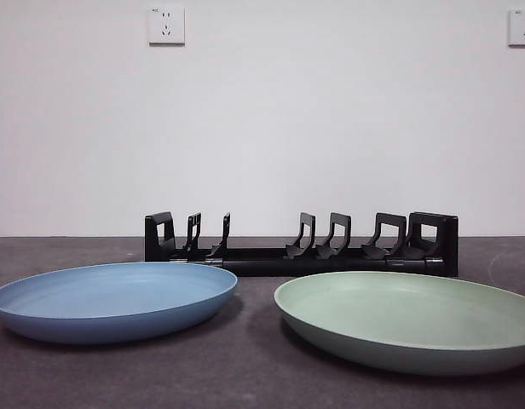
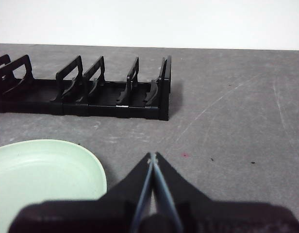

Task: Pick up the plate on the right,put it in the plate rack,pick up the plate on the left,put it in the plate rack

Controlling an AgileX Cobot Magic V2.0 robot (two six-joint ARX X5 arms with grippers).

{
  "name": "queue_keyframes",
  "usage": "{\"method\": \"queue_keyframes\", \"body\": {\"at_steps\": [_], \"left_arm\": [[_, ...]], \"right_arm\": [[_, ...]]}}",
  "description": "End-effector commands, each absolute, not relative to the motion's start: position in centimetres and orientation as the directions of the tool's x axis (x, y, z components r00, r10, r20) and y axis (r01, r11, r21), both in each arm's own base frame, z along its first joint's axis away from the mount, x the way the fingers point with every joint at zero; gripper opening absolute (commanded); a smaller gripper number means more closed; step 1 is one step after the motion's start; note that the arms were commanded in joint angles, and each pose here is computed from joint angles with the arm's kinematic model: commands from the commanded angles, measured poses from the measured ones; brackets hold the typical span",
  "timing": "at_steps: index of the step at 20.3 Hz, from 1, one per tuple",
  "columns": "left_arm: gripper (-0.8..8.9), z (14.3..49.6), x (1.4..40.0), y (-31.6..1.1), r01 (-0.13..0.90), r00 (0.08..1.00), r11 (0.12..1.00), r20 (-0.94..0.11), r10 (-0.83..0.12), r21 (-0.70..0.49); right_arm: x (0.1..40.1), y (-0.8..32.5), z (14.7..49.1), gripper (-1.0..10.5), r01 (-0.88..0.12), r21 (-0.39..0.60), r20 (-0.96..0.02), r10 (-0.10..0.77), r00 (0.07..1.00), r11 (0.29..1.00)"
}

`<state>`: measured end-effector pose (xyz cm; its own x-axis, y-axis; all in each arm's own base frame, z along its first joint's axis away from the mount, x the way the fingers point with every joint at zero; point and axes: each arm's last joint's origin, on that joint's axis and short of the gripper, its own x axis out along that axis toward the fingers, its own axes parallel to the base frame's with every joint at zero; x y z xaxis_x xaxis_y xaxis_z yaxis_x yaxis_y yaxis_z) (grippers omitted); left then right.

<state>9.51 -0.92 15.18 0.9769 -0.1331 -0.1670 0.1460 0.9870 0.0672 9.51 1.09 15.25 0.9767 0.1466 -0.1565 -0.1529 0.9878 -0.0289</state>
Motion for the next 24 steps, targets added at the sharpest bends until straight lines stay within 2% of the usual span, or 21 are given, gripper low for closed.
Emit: {"method": "queue_keyframes", "body": {"at_steps": [1,3,7,10,24], "left_arm": [[-0.04,14.77,9.57,-0.91,0.145,0.976,0.988,-0.173,-0.135,0.045],[-0.04,14.77,9.57,-0.91,0.136,0.976,0.991,-0.173,-0.135,-0.011],[-0.04,14.79,9.57,-0.91,0.106,0.976,0.979,-0.171,-0.136,-0.175],[-0.04,14.80,9.57,-0.91,0.093,0.976,0.967,-0.170,-0.136,-0.239],[-0.04,14.91,9.59,-0.91,0.094,0.978,0.966,-0.158,-0.135,-0.241]], "right_arm": [[9.53,1.10,14.82,0.1,-0.150,0.009,-0.173,0.149,0.973,0.989],[9.53,1.10,14.82,0.1,-0.144,0.049,-0.173,0.150,0.973,0.988],[9.53,1.10,14.82,0.1,-0.111,0.219,-0.174,0.150,0.973,0.969],[9.53,1.10,14.82,0.1,-0.090,0.313,-0.174,0.150,0.973,0.946],[9.53,1.09,14.82,0.0,-0.084,0.314,-0.173,0.144,0.974,0.946]]}}
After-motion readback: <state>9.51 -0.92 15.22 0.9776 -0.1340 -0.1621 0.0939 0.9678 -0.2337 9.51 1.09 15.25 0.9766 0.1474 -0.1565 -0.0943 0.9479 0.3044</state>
